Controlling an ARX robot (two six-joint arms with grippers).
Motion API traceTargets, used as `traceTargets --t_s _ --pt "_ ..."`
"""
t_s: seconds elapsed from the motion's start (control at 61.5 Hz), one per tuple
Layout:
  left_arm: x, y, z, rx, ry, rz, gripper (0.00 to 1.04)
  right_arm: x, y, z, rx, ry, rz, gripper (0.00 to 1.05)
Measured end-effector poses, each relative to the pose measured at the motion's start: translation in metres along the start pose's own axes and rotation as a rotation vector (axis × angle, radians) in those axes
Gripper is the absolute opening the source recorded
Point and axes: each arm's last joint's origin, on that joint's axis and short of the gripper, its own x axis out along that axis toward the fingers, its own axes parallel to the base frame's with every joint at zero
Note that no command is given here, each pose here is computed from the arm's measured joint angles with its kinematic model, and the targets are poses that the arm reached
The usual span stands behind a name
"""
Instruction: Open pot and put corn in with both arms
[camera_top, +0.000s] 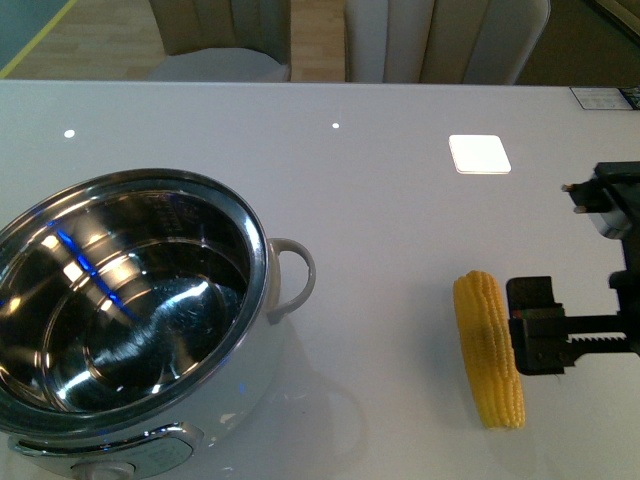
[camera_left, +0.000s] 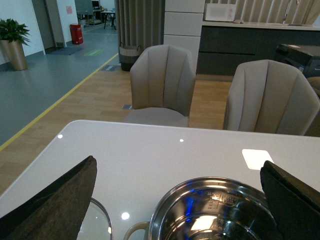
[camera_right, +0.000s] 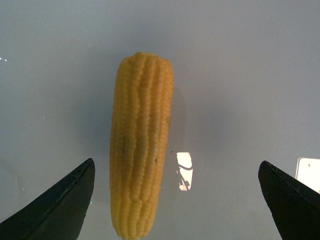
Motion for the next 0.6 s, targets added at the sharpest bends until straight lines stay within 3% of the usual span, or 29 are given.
traceTargets --t_s 0.601 --pt "0.000 0.000 0.000 0.000 0.000 0.000 0.98 0.059 0.026 -0.012 -0.079 0.098 -0.004 0.96"
